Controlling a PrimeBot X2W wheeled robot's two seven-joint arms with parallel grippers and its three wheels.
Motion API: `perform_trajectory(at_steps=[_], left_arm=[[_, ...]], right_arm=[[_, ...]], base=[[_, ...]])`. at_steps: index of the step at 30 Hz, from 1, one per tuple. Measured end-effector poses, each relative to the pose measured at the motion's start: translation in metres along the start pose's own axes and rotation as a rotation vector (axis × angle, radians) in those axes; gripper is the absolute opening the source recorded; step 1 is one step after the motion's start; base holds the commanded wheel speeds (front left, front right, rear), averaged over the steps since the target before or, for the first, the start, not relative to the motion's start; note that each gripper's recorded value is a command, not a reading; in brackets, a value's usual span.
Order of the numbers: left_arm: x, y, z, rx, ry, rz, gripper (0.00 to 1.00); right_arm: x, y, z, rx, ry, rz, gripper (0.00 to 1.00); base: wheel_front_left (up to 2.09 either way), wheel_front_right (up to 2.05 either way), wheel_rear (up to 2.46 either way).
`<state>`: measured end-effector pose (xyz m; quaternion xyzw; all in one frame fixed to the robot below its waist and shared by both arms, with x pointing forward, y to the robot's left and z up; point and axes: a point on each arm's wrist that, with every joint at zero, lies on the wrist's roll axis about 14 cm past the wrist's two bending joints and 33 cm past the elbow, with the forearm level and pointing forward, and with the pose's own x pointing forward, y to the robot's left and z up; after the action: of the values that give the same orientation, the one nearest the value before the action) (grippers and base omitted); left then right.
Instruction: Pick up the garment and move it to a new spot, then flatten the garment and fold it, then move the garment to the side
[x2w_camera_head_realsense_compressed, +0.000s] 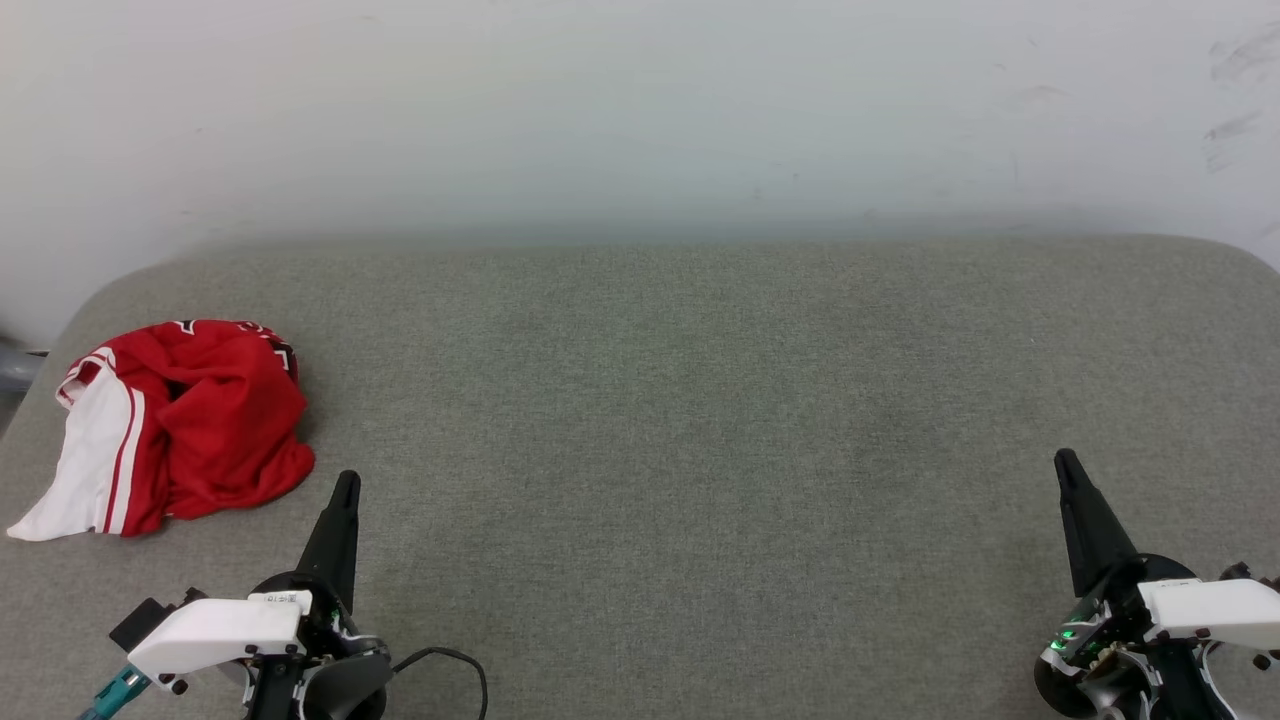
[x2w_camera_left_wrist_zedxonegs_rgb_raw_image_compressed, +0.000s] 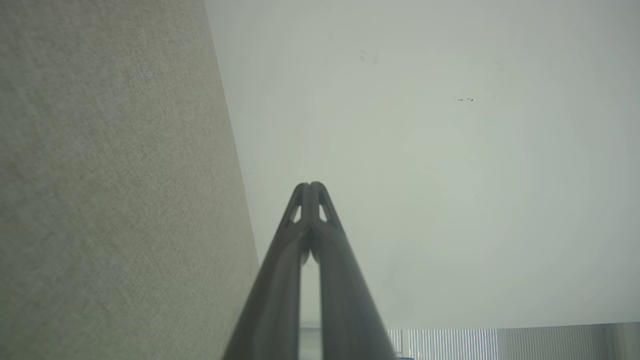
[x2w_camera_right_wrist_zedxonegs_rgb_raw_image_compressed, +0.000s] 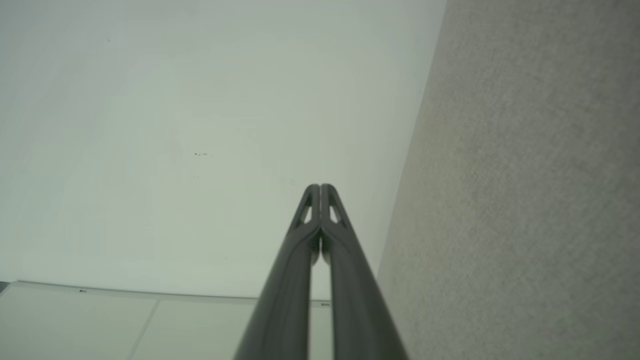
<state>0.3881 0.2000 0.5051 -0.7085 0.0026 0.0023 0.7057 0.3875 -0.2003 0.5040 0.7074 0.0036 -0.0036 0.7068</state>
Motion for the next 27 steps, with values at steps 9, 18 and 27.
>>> perform_trajectory(at_steps=[9,18,27], left_arm=[[0.0000,0.0000,0.0000,0.000,0.000,0.000,0.00],[0.0000,0.0000,0.0000,0.000,0.000,0.000,0.00],[0.0000,0.0000,0.0000,0.000,0.000,0.000,0.00]], right_arm=[[0.0000,0.0000,0.0000,0.000,0.000,0.000,0.00],[0.0000,0.0000,0.0000,0.000,0.000,0.000,0.00],[0.0000,0.0000,0.0000,0.000,0.000,0.000,0.00]], base=[[0.00,0.00,0.00],[0.00,0.00,0.00],[0.00,0.00,0.00]])
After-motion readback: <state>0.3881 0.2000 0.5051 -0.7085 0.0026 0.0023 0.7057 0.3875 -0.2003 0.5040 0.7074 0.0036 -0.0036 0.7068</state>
